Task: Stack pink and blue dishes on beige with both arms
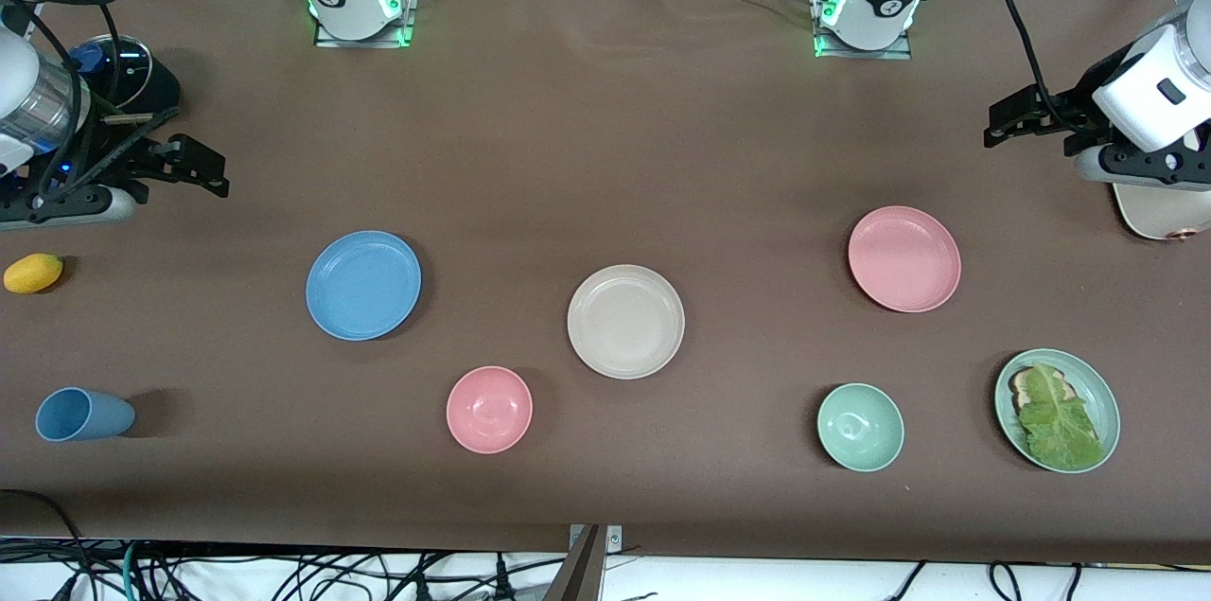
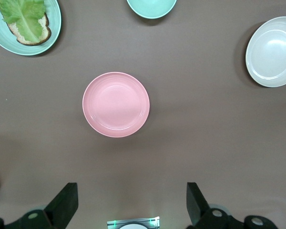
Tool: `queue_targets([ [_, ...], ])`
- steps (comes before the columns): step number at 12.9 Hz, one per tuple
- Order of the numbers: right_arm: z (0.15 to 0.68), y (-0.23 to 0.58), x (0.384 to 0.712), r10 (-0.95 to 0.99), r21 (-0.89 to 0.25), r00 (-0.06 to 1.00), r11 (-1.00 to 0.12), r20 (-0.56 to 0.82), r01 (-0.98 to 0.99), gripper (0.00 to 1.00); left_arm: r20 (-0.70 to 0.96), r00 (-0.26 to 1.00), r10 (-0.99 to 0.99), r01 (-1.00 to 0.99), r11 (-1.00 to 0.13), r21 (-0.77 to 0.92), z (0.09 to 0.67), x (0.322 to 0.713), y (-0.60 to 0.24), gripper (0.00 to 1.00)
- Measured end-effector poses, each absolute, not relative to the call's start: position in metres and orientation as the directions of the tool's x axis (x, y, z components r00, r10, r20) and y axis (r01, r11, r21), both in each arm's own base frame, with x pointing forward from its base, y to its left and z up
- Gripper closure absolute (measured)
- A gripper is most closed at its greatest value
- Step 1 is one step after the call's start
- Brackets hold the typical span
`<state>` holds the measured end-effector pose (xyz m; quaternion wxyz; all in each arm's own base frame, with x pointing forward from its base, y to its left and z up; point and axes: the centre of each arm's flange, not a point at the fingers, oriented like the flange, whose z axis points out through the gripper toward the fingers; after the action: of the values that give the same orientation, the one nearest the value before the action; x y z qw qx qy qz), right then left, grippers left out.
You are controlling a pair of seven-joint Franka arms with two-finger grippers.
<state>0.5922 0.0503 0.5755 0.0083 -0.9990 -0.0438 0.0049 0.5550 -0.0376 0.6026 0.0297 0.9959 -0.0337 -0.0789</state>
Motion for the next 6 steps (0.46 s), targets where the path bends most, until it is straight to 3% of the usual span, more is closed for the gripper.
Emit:
queue_targets([
  [6, 0.5751, 0.0461, 0.5926, 0.080, -0.015, 0.997, -0.997, -0.009, 0.080, 0.00, -0.166, 0.984, -0.073, -0.063, -0.996, 0.065, 0.5965, 0.5580, -0.0382, 0.00],
])
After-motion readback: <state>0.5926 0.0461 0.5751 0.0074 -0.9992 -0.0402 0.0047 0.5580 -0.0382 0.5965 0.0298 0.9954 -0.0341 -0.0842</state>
